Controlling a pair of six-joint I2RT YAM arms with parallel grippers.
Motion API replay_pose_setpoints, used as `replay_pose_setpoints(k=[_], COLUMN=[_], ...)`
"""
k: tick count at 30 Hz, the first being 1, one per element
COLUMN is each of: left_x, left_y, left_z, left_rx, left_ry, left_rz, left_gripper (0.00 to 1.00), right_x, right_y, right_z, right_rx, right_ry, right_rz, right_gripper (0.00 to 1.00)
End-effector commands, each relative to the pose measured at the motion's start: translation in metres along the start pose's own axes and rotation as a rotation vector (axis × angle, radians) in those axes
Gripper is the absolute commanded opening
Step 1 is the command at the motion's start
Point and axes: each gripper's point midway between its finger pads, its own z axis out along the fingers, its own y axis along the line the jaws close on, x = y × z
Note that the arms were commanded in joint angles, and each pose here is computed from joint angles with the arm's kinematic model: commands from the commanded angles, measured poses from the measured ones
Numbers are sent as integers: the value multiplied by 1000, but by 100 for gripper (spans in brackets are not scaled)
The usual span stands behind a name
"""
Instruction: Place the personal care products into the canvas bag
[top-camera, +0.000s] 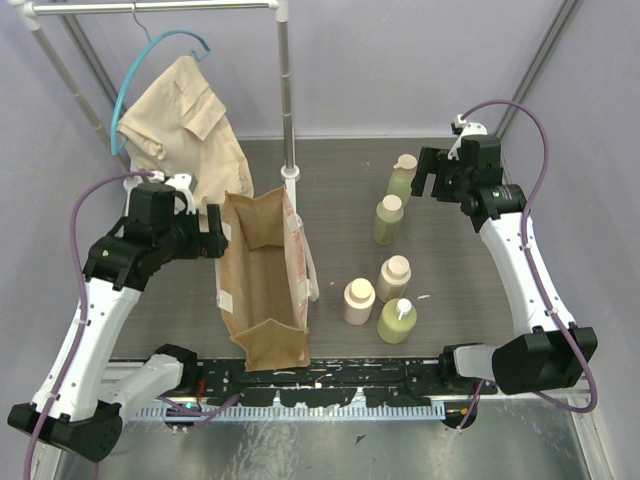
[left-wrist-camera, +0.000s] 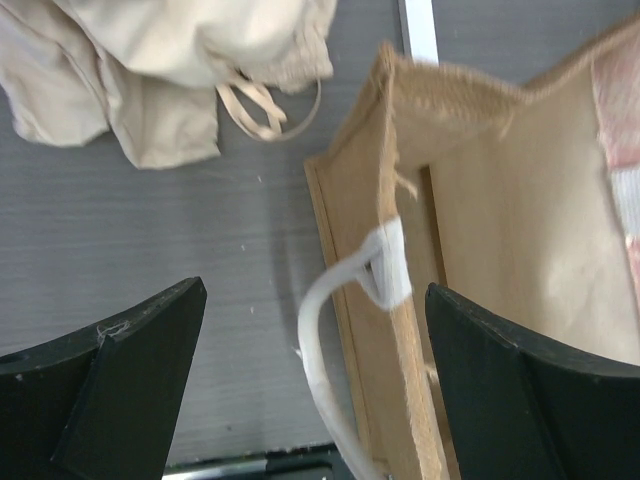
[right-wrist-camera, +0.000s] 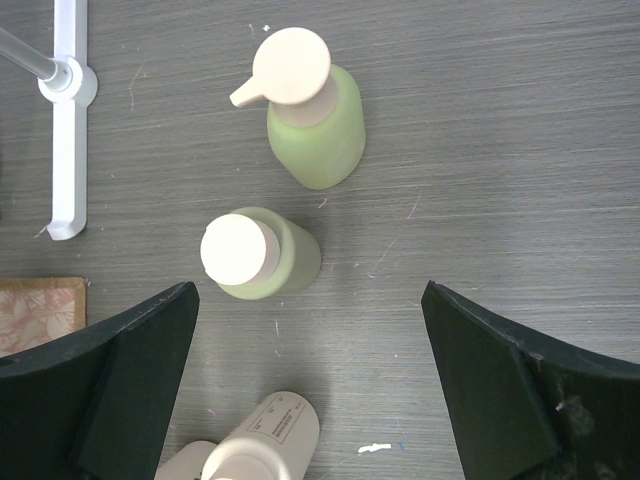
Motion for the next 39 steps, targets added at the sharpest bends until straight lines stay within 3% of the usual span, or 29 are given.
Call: replay_pose_setpoints(k=[1, 13, 27, 32, 35, 39], left_x=[34, 38, 38, 43, 42, 45], left_y=[-11, -29, -23, -15, -12, -12], left_z=[8, 46, 71, 74, 72, 70], left_rx=[62, 117, 51, 16, 3, -3], left_ry=[80, 139, 100, 106, 98, 114], left_rz=[-12, 24, -7, 3, 10, 5], left_gripper=[98, 98, 99, 88, 73, 45], right_x=[-19, -16, -2, -3, -8, -10], right_y=[4, -1, -1, -2, -5, -5], right_z=[3, 38, 54, 53, 50, 50], right_rx=[-5, 19, 22, 40, 61, 69], right_ry=[-31, -7, 33, 45, 32, 28], right_rz=[-16, -25, -33, -49, -51, -53], right_gripper=[100, 100, 100, 100, 100, 100])
